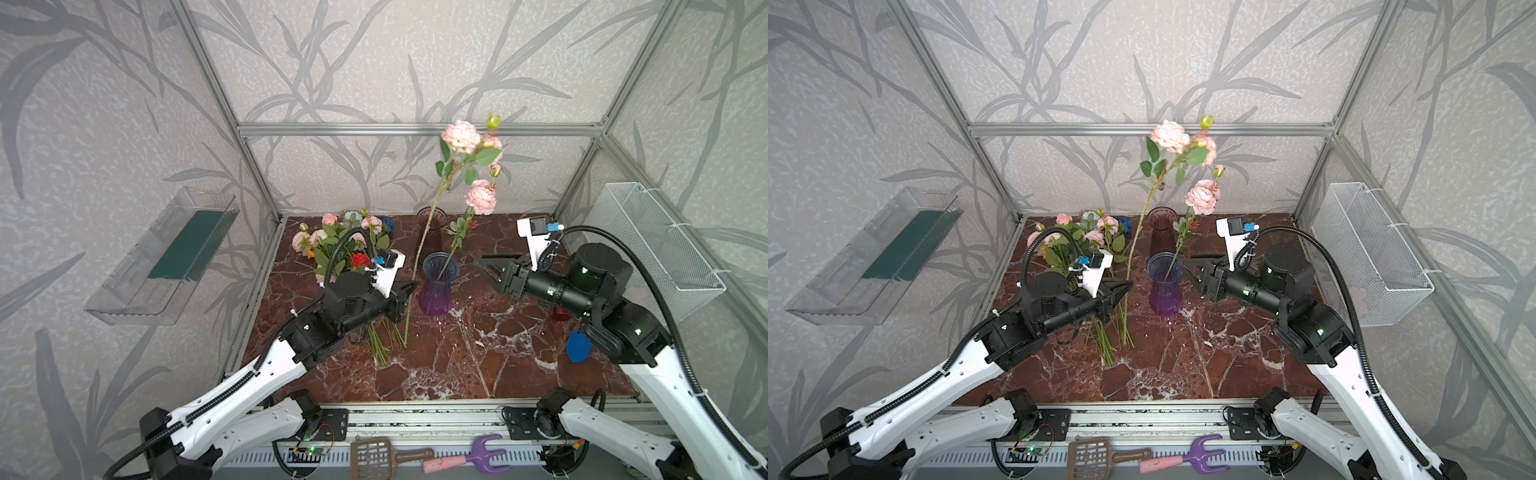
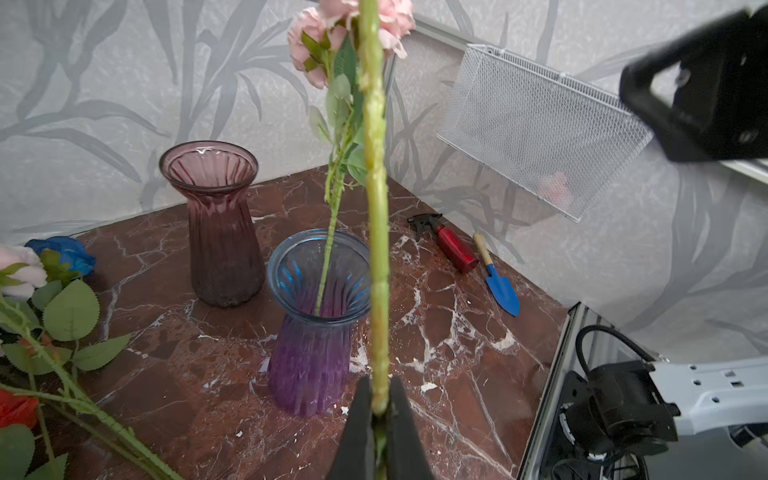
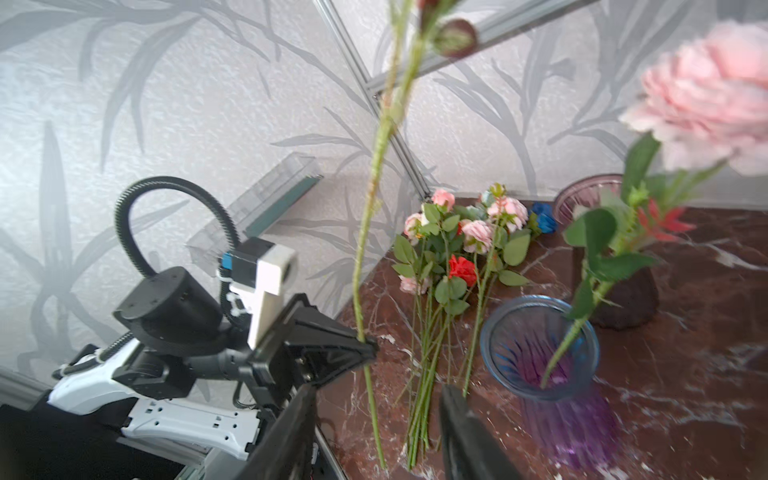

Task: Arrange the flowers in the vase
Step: 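Raise the pink rose upright with the left gripper while the right gripper reaches its stem, then close the right gripper on the stem above the left gripper, then open the left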

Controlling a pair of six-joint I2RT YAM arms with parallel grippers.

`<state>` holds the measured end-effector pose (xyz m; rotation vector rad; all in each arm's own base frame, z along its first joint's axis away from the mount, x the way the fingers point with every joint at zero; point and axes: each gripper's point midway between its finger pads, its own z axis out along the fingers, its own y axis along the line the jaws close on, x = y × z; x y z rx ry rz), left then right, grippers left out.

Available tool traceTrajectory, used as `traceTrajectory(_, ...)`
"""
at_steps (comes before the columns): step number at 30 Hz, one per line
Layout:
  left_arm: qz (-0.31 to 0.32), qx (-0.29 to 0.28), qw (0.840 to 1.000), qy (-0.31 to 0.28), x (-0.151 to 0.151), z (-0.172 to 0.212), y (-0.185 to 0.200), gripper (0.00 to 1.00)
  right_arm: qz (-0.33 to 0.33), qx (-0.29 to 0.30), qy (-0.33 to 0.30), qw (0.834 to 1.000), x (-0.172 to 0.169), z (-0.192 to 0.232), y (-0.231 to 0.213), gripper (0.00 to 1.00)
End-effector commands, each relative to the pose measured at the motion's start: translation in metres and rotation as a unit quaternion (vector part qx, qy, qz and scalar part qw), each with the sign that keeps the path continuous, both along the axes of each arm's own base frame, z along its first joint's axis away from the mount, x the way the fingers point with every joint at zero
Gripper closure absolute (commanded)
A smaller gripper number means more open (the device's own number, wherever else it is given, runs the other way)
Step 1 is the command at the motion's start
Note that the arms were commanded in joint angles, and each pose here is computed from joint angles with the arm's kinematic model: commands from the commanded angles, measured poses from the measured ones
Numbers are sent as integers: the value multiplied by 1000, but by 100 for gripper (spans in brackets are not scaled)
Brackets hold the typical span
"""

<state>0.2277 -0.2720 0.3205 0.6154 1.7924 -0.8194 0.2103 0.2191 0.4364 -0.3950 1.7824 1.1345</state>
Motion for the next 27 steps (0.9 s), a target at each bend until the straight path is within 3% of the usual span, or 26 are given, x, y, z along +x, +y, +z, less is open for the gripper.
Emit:
traceTrajectory(1,-8,2,999,-45,-4,26,-8,100,39,24,-54,997,-7,37,17,50)
traceTrajectory(9,-28,-13,999,-45,-15,28,-25,100,36,30,-55,997,4,46,32,51)
traceTrajectory(19,-38,-20,998,-47,-21,31,-31,100,15,33,-6,999,33,28,48,64)
traceTrajectory(24,-40,-15,998,-46,-22,29,-31,100,14,39,-4,999,37,28,51,79)
traceTrajectory(27,-38,-12,998,-47,-22,27,-30,100,16,45,-4,999,37,31,52,82)
